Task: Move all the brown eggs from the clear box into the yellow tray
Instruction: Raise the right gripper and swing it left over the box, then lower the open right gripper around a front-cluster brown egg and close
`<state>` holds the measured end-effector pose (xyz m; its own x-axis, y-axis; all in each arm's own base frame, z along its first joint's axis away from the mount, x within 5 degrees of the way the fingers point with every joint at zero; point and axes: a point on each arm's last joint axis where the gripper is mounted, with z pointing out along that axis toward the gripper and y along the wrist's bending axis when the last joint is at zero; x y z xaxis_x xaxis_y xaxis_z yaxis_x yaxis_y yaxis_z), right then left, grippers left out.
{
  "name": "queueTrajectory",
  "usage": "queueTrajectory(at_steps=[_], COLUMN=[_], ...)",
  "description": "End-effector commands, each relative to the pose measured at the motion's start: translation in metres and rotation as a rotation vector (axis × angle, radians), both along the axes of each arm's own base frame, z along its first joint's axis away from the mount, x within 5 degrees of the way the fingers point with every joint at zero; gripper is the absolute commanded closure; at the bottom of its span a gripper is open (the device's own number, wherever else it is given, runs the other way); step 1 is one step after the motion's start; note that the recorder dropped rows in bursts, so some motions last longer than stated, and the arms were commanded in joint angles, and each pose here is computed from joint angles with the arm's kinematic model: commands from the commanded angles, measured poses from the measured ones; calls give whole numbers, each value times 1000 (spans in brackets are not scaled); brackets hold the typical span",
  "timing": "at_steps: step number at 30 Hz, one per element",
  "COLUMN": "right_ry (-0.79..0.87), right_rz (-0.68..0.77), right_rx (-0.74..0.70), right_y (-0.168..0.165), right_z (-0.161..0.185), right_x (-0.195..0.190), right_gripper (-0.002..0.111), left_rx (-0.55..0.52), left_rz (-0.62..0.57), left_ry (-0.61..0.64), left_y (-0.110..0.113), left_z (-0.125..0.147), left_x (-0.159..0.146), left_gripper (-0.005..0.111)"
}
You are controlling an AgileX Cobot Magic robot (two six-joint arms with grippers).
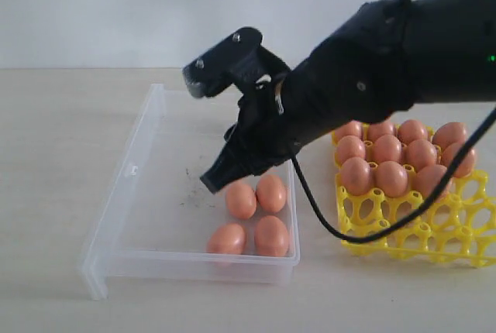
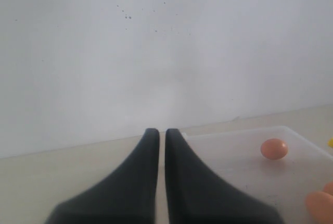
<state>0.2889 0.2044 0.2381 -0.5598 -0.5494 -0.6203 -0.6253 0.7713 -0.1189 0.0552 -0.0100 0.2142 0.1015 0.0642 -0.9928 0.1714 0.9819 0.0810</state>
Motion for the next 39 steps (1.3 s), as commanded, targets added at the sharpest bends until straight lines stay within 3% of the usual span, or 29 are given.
queueTrajectory(at_steps=[1, 5, 8, 17, 33, 39], right_ry=[133, 356, 409, 447, 404, 425], right_rz=[-107, -159, -177, -173, -157, -178], right_rx=[43, -49, -58, -151, -192, -154], right_y=[6, 14, 22, 29, 20, 17], right_z=[8, -20, -32, -46, -44, -45], right_x=[11, 23, 38, 61, 69, 72], right_gripper=[62, 61, 61, 61, 61, 45], left_rx=[0, 0, 0, 0, 0, 0], left_rz=[-4, -4, -4, -4, -4, -4], left_ry=[2, 2, 2, 2, 2, 2], left_y=[0, 0, 0, 0, 0, 0], left_z=[-1, -1, -1, -1, -1, -1], left_x=[0, 0, 0, 0, 0, 0], left_gripper=[103, 103, 103, 103, 103, 103])
